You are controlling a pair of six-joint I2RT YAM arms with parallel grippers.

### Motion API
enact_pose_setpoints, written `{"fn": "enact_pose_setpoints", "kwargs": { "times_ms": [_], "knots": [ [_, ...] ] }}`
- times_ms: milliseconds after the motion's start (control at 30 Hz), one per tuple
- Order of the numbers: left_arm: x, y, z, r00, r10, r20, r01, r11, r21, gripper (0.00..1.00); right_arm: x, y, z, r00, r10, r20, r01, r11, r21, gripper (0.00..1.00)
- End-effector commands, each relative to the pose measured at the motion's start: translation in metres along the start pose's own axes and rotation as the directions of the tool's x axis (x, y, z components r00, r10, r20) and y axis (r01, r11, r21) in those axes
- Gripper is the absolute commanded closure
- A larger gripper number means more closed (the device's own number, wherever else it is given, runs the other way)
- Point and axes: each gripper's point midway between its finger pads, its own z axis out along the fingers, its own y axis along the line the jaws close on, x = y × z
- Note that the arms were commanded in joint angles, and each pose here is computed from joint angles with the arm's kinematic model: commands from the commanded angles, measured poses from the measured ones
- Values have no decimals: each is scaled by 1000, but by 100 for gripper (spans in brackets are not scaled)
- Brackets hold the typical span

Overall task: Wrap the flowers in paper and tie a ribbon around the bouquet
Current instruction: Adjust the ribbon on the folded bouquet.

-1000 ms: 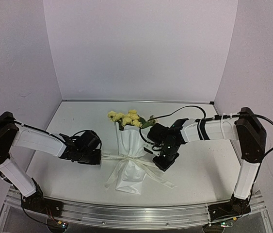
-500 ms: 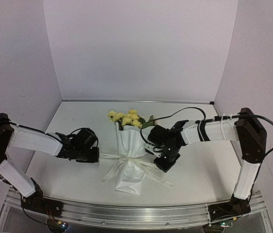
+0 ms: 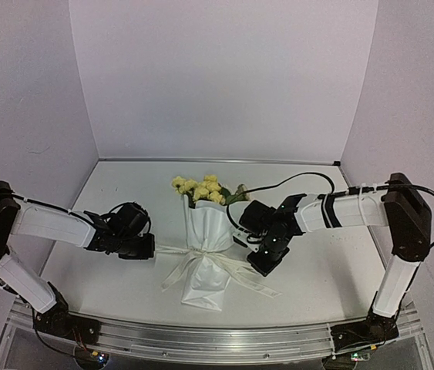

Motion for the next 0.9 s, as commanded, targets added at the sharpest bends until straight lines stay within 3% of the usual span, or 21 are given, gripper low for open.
{"fn": "enact_pose_setpoints", "kwargs": {
  "times_ms": [0,67,200,400,533,867],
  "knots": [
    [-5,21,-1,1000,-8,16,9,998,-60,100,34,10,-18,994,14,-104,-19,998,-52,98],
    [-7,15,0,1000,11,14,-10,999,-35,100,25,19,-29,998,-2,-63,-4,996,-88,79],
    [-9,7,0,999,36,9,-36,999,-4,100,2,23,-46,1000,3,13,-2,994,-111,65],
    [-10,3,-1,998,54,10,-55,998,16,100,-39,13,-54,996,46,78,-39,995,-91,62],
    [-9,0,0,998,57,3,-57,998,28,100,-58,27,-47,997,37,71,-25,988,-154,62],
    [-7,-3,1,998,64,-9,-64,997,47,100,-72,51,-30,995,-75,61,84,983,-165,44]
  ]
}}
